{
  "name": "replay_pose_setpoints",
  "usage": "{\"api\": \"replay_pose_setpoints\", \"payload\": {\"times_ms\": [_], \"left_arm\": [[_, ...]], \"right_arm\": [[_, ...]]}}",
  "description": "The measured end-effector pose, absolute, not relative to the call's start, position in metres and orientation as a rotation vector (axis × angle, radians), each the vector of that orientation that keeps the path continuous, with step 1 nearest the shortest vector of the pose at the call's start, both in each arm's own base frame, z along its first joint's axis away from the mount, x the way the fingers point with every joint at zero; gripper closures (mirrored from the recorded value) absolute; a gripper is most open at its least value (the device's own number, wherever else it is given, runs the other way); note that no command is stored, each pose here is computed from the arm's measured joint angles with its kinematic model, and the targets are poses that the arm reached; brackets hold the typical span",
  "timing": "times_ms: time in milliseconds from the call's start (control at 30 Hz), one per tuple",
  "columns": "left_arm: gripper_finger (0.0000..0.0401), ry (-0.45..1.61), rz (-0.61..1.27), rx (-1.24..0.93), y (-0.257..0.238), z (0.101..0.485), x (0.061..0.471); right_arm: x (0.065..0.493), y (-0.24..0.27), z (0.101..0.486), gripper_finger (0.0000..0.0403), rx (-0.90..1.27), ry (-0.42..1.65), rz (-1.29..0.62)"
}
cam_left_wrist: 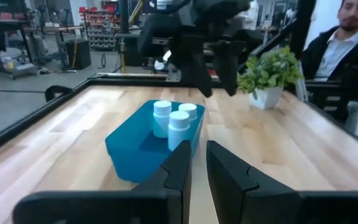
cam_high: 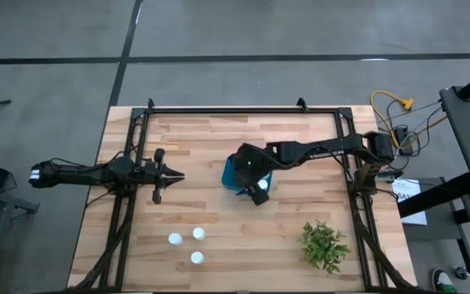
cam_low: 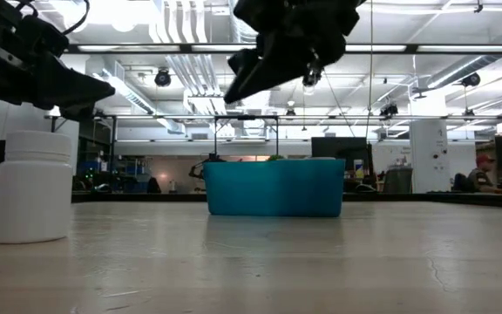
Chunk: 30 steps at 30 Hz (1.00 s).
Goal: Pick and place pill bottles into a basket
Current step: Put the white pill bottle into the blue bin
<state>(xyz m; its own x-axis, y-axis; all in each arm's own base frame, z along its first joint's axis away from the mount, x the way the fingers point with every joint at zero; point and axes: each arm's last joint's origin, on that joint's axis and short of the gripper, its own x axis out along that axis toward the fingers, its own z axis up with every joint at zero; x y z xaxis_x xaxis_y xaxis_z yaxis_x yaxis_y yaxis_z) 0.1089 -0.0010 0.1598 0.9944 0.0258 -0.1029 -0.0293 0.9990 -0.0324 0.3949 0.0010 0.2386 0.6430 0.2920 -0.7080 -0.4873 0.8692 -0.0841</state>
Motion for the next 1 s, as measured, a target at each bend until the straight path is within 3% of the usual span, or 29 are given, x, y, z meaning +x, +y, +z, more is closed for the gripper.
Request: {"api": "replay_pose_setpoints", "payload": {"times_ms": [367,533,867,1000], "left_arm": [[0.0352,0.047,-0.089,-0.075,-0.004,0.167,0.109],[0.0315,0.059,-0.151,-0.103,-0.006,0.166,0.109],[0.0234,0.137,-0.51,-0.132,-0.016,0.158,0.106],[0.0212,0.141,-0.542,-0.096,-0.017,0.157,0.106]], "right_arm": [[0.401,0.033,0.246,0.022,-0.315,0.637,0.508],[0.4,0.039,0.245,0.022,-0.327,0.634,0.524],[0.399,0.04,0.242,0.022,-0.344,0.629,0.531],[0.399,0.04,0.242,0.022,-0.349,0.626,0.532]]}}
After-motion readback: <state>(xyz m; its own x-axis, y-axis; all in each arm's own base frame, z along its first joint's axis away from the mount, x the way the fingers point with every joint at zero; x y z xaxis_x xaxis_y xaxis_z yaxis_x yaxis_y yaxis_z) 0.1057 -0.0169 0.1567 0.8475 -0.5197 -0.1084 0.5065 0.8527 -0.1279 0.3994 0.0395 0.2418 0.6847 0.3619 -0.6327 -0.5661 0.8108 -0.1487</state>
